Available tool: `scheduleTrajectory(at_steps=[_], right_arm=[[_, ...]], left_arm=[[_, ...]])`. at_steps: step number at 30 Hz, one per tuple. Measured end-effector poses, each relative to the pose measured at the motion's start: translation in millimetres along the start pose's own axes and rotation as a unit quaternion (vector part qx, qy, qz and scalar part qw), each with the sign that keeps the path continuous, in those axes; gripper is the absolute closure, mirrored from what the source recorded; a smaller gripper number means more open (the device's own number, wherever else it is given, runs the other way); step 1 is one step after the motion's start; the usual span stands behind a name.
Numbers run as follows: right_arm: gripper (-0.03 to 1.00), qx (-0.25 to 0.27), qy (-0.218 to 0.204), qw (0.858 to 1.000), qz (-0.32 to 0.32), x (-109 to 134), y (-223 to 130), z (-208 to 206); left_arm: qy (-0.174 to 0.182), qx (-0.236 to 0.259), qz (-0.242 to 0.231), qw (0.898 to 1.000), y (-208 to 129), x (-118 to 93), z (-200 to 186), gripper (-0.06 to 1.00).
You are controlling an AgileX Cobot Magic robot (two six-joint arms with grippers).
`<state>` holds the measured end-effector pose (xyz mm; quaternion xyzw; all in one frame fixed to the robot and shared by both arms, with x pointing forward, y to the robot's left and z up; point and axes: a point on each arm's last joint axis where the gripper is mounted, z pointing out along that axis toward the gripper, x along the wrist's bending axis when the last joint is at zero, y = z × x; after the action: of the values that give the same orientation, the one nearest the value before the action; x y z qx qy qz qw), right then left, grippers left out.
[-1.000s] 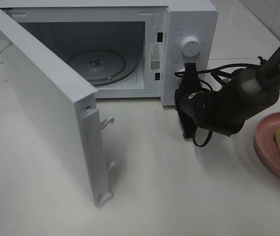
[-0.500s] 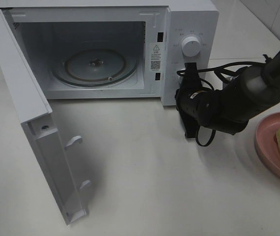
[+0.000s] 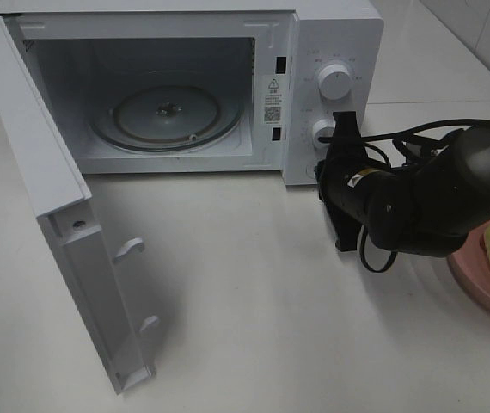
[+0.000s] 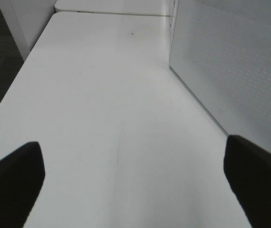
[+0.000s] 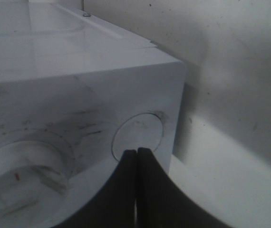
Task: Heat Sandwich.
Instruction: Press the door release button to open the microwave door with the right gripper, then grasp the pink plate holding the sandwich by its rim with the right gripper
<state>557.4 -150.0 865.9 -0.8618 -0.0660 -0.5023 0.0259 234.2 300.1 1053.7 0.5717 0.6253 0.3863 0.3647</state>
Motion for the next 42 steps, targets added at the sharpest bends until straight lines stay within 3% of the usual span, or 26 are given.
scheduleTrajectory(at_steps=[16, 21, 24, 25, 27, 29, 30, 32, 33, 34, 35, 36, 37, 38, 39, 40, 42], right_arm=[[0.96, 0.063, -0.028, 0.996, -0.051, 7, 1, -41], [0.96, 0.106, -0.066, 0.985, -0.119, 10, -3, -56], [0.96, 0.135, -0.092, 0.965, -0.207, 14, -2, -68], [0.96, 0.135, -0.092, 0.965, -0.207, 14, -2, -68], [0.96, 0.149, -0.109, 0.95, -0.252, 14, 0, -74], [0.96, 0.169, -0.137, 0.922, -0.321, 14, 7, -82], [0.96, 0.169, -0.137, 0.922, -0.321, 14, 7, -82], [0.95, 0.185, -0.153, 0.897, -0.37, 16, 11, -88], [0.95, 0.203, -0.166, 0.871, -0.416, 21, 13, -92], [0.94, 0.214, -0.172, 0.853, -0.444, 23, 14, -94], [0.94, 0.214, -0.172, 0.853, -0.444, 23, 14, -94], [0.94, 0.226, -0.18, 0.837, -0.464, 25, 14, -97], [0.94, 0.239, -0.186, 0.818, -0.488, 27, 13, -98], [0.94, 0.263, -0.195, 0.784, -0.528, 30, 13, -102], [0.93, 0.276, -0.198, 0.763, -0.55, 32, 12, -103], [0.93, 0.276, -0.198, 0.763, -0.55, 32, 12, -103], [0.92, 0.3, -0.197, 0.717, -0.597, 35, 12, -105]], left_arm=[[0.0, 0.0, 0.0, 1.0, 0, 0, 0, -0.02], [0.0, 0.0, 0.0, 1.0, 0, 0, 0, -0.02], [0.0, 0.0, 0.0, 1.0, 0, 0, 0, -0.02], [0.0, 0.0, 0.0, 1.0, 0, 0, 0, -0.02], [0.0, 0.0, 0.0, 1.0, 0, 0, 0, -0.02], [0.0, 0.0, 0.0, 1.0, 0, 0, 0, -0.02], [0.0, 0.0, 0.0, 1.0, 0, 0, 0, -0.02], [0.0, 0.0, 0.0, 1.0, 0, 0, 0, -0.02], [0.0, 0.0, 0.0, 1.0, 0, 0, 0, -0.02], [0.0, 0.0, 0.0, 1.0, 0, 0, 0, -0.02], [0.0, 0.0, 0.0, 1.0, 0, 0, 0, -0.02], [0.0, 0.0, 0.0, 1.0, 0, 0, 0, -0.02], [0.0, 0.0, 0.0, 1.0, 0, 0, 0, -0.02], [0.0, 0.0, 0.0, 1.0, 0, 0, 0, -0.02], [0.0, 0.0, 0.0, 1.0, 0, 0, 0, -0.02], [0.0, 0.0, 0.0, 1.0, 0, 0, 0, -0.02], [0.0, 0.0, 0.0, 1.0, 0, 0, 0, -0.02]])
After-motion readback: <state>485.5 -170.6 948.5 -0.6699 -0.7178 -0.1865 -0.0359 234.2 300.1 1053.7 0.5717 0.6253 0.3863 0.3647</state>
